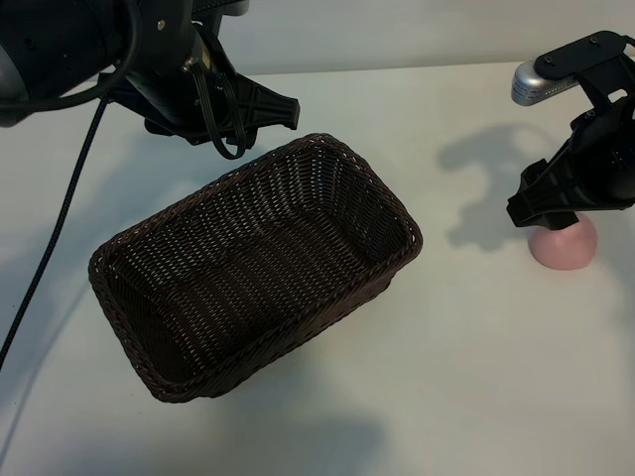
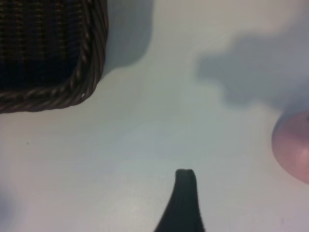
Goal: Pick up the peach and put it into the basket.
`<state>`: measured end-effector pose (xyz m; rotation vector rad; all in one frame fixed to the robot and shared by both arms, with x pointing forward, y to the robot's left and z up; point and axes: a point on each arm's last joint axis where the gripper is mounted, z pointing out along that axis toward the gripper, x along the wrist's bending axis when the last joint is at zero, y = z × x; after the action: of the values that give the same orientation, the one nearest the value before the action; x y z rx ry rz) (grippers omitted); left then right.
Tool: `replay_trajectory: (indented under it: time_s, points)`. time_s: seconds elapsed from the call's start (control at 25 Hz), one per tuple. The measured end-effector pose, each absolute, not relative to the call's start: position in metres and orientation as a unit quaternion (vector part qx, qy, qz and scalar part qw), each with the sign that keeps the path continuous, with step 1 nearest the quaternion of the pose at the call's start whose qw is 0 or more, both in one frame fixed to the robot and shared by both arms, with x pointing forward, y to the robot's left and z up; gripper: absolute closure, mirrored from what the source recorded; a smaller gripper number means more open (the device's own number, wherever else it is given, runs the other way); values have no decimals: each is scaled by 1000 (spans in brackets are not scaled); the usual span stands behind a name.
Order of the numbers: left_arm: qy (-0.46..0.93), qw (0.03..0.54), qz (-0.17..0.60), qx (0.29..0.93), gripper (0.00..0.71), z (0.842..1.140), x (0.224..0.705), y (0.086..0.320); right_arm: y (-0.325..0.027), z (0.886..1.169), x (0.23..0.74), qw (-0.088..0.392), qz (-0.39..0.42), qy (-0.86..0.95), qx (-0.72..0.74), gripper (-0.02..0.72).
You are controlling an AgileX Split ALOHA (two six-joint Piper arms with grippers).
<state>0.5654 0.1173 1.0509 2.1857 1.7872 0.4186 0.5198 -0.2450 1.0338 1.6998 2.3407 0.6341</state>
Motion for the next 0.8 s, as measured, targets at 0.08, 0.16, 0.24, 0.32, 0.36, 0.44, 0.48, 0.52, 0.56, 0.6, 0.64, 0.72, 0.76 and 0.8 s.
replay_trajectory:
  time_s: [0.08, 0.16, 0.24, 0.32, 0.36, 0.44, 0.48, 0.52, 0.56, 0.6, 0.64, 0.72, 0.76, 0.8]
  points:
    - [620, 143, 145, 758, 210, 1051, 565, 117, -245, 1034, 520, 90, 213, 787, 572, 107]
    - [619, 143, 145, 759, 210, 1051, 565, 117, -245, 1034, 520, 90, 213, 787, 572, 107]
    - [619, 143, 145, 759, 210, 1051, 565, 117, -245, 1034, 520, 90, 213, 787, 572, 107]
    - [619, 143, 145, 759, 210, 1051, 565, 117, -245, 1034, 520, 90, 214, 787, 572, 107]
    - [619, 143, 145, 759, 210, 1051, 565, 117, -245, 1034, 520, 90, 214, 787, 572, 107]
    - [619, 143, 145, 759, 210, 1051, 565, 117, -245, 1034, 520, 90, 214, 787, 572, 107]
    - [619, 143, 145, 759, 210, 1051, 565, 117, -245, 1034, 520, 90, 214, 787, 572, 107]
    - [619, 143, 145, 759, 210, 1051, 565, 117, -245, 1034, 520, 90, 214, 787, 572, 107]
    - [619, 143, 145, 759, 210, 1051, 565, 117, -245, 1034, 520, 90, 214, 787, 572, 107]
    - [619, 143, 145, 759, 210, 1051, 565, 117, -245, 1034, 520, 90, 214, 787, 572, 107]
    - [619, 142, 146, 759, 210, 1051, 565, 117, -245, 1034, 520, 90, 214, 787, 572, 107]
    - [619, 143, 146, 759, 210, 1051, 565, 117, -245, 1034, 520, 90, 214, 787, 572, 107]
    - [618, 144, 146, 759, 210, 1051, 566, 117, -245, 1034, 520, 90, 214, 787, 572, 107]
    - [618, 145, 146, 759, 210, 1051, 566, 117, -245, 1034, 520, 90, 214, 787, 572, 107]
